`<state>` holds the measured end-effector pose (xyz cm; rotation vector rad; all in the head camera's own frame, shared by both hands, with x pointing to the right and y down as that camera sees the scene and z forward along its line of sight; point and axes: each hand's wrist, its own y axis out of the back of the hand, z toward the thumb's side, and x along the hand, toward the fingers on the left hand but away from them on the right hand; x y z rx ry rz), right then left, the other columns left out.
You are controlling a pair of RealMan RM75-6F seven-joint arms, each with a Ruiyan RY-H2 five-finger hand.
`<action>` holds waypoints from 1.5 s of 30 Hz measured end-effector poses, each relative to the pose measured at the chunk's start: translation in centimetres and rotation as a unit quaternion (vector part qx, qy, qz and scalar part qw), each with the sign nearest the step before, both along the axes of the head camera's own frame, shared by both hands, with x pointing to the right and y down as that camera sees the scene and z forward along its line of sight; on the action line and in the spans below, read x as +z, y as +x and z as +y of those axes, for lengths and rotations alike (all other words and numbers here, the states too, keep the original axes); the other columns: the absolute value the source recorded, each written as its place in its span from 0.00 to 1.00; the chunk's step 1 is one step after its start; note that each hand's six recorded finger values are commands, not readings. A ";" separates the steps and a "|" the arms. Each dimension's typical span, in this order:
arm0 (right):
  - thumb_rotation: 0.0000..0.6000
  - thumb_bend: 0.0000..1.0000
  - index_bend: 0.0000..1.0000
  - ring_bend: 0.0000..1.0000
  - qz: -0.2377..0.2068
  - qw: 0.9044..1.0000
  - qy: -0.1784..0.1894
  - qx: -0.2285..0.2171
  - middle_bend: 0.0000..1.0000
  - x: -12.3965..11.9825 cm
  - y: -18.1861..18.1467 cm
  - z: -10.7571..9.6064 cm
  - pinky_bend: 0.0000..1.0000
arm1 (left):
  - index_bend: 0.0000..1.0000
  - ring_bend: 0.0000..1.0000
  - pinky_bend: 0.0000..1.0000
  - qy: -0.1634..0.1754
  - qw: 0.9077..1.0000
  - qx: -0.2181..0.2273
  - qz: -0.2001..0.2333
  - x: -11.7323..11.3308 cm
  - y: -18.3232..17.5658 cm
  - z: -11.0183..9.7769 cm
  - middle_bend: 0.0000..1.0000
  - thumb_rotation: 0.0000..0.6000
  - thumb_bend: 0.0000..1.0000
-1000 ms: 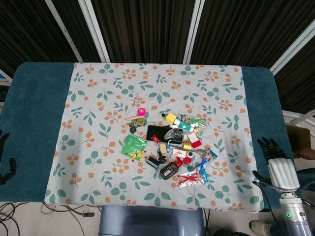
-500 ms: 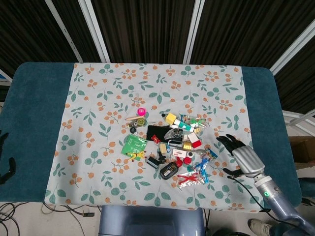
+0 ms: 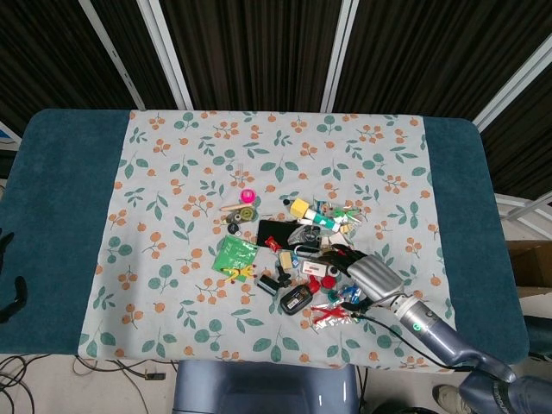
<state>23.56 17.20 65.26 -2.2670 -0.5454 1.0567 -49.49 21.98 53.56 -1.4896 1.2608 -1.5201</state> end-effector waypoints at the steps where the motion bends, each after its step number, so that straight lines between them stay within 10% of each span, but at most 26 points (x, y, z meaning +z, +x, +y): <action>1: 1.00 0.26 0.17 0.03 0.000 1.000 0.000 -0.003 0.18 0.2 -0.4 0.1 0.23 | 0.07 0.00 0.08 0.000 1.000 0.000 0.001 0.0 0.0 0.0 0.00 1.00 0.57; 24: 1.00 0.27 0.24 0.03 0.021 0.997 0.027 -0.076 0.24 2.3 -3.9 4.1 0.23 | 0.07 0.00 0.08 -0.005 1.000 -0.001 0.003 0.0 -0.1 0.1 0.00 1.00 0.57; 45: 1.00 0.32 0.29 0.03 0.031 0.995 0.021 -0.091 0.30 4.4 -6.4 3.5 0.23 | 0.07 0.00 0.08 -0.003 1.000 0.005 0.011 -0.2 0.1 0.0 0.00 1.00 0.58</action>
